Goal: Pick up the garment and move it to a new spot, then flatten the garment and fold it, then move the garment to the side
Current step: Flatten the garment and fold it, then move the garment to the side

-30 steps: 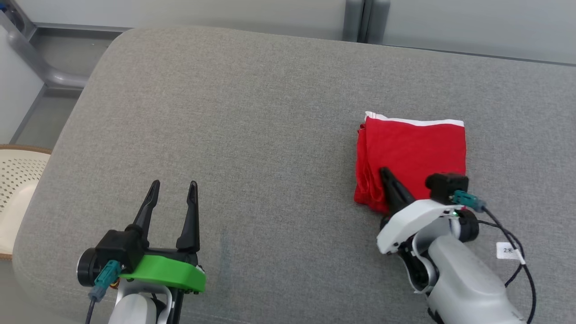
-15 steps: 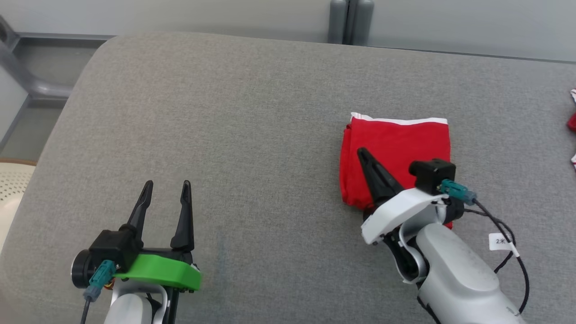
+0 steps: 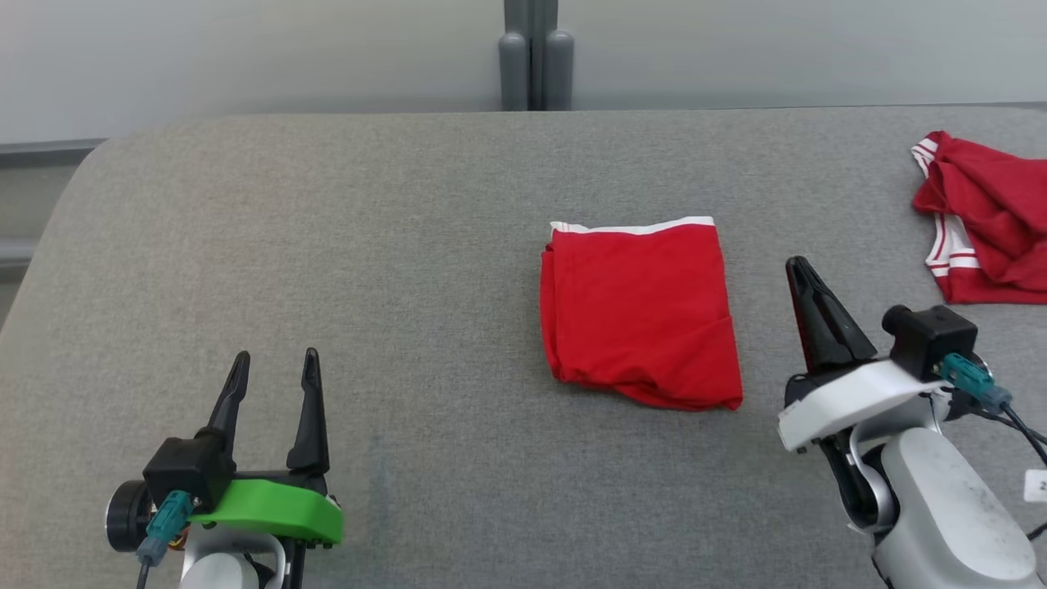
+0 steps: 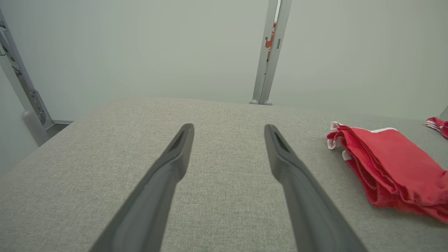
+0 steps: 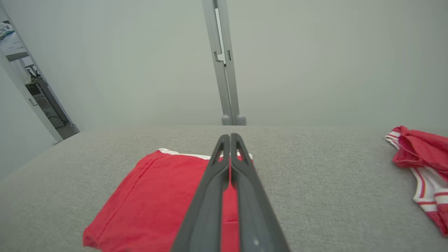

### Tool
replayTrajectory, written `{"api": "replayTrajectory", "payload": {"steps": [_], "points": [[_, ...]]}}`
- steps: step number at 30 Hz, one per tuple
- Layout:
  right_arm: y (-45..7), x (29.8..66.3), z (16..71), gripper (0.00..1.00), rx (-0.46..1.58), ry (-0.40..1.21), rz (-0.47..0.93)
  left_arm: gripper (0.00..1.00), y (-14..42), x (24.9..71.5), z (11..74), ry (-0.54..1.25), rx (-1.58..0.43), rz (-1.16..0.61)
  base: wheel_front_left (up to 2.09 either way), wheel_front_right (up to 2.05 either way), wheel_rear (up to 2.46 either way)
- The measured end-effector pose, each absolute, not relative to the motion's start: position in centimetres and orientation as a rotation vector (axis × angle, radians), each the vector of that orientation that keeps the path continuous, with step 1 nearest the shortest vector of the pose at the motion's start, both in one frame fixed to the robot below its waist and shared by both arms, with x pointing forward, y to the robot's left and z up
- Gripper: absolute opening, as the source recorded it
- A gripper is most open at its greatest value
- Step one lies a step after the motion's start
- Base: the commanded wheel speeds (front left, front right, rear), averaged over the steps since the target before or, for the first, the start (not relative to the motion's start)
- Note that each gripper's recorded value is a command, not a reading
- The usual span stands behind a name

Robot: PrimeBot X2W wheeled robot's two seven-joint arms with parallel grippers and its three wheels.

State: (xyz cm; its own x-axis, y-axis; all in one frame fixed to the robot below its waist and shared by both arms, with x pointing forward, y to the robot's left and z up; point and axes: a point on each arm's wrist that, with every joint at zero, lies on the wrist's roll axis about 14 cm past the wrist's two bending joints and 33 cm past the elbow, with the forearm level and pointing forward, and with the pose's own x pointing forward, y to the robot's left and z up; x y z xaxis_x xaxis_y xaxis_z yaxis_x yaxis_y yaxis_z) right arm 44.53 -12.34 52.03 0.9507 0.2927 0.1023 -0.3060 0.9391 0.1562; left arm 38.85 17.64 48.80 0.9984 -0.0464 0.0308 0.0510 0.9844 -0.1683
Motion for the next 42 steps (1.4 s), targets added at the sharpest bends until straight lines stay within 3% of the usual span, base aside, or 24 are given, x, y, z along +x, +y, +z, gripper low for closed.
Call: {"api": "replayTrajectory", "payload": {"steps": [2, 18, 42], "points": [[-13.8, 43.7, 52.1, 1.00, 0.158, -0.086, 0.273, 1.00, 17.3, 38.9, 48.9, -0.028, -0.168, -0.059, 0.00, 0.00, 0.00], [-17.4, 37.3, 52.7, 1.00, 0.158, -0.131, 0.149, 1.00, 18.1, 37.1, 50.4, -0.075, -0.120, -0.045, 0.00, 0.00, 0.00], [-16.2, 35.4, 52.7, 1.00, 0.143, -0.114, 0.157, 1.00, 19.3, 35.2, 52.0, -0.070, -0.105, -0.020, 0.00, 0.00, 0.00]]}}
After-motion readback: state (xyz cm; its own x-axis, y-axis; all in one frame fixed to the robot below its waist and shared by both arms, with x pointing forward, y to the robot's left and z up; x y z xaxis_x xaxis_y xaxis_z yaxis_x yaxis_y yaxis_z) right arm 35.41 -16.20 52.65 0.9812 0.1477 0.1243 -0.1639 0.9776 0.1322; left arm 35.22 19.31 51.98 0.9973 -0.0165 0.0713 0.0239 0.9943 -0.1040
